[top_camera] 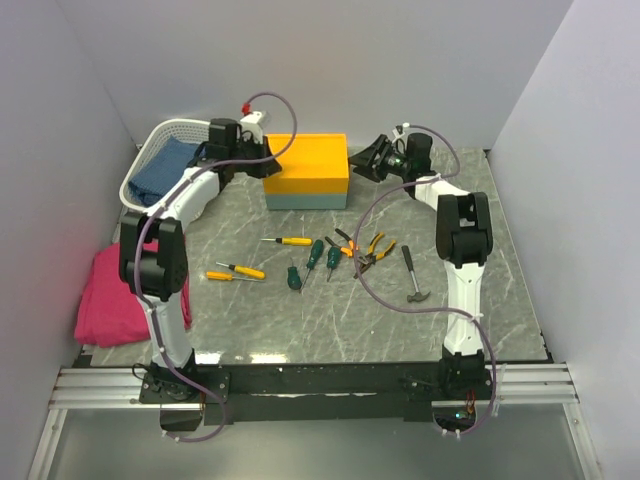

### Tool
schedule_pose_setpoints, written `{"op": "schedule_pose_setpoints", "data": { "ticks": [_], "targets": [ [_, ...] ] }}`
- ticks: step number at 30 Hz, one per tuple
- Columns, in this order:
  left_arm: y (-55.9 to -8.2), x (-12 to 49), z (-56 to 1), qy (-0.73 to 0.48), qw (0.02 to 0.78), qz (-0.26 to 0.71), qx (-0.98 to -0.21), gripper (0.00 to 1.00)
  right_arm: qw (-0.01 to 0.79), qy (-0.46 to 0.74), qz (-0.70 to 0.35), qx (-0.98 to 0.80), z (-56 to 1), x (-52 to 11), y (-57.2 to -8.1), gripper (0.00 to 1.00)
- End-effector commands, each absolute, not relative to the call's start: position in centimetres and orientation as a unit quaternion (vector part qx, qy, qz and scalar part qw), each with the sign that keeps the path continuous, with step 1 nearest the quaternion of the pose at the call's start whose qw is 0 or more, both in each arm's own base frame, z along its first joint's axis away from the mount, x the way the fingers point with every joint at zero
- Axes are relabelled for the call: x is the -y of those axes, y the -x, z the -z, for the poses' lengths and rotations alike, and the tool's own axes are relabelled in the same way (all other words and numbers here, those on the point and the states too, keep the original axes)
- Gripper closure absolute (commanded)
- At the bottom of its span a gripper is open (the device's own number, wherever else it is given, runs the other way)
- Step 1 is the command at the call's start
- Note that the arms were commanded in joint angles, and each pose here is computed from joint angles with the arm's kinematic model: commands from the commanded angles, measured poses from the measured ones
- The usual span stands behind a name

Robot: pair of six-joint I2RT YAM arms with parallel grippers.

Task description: Sort the tools into containers

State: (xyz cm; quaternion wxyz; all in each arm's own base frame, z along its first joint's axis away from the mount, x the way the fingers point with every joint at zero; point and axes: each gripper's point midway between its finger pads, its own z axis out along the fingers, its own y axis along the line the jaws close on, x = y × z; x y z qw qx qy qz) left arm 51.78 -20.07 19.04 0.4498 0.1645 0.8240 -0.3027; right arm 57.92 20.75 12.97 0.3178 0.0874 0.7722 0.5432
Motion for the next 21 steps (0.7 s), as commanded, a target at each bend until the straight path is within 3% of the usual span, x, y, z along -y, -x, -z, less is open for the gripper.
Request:
{"op": "schedule_pose_setpoints", "data": {
  "ticks": [1, 7, 11, 16, 21],
  "targets": [
    [-51.3, 21.8, -19.3, -0.212, 0.459, 0.277, -0.817, 0.99, 0.338, -0.072, -0.565, -0.75, -15.4, -22.0, -59.1, 0.38],
    [-51.8, 22.6, -18.6, -0.223, 0.454, 0.252, -0.825, 0.99, 0.333, -0.064, -0.586, -0.736, -15.3, -22.4, -59.6, 0.44],
    [-52.3, 22.1, -18.3, -0.238, 0.456, 0.229, -0.826, 0.99, 0.324, -0.063, -0.592, -0.736, -14.8, -22.4, -59.4, 0.59],
    [-52.8, 21.6, -18.3, -0.236, 0.463, 0.21, -0.828, 0.99, 0.312, -0.071, -0.589, -0.742, -14.2, -22.2, -59.0, 0.64],
    [-52.5, 21.3, -17.4, -0.237, 0.456, 0.203, -0.834, 0.99, 0.316, -0.077, -0.578, -0.749, -13.7, -21.6, -59.0, 0.79]
  ]
}}
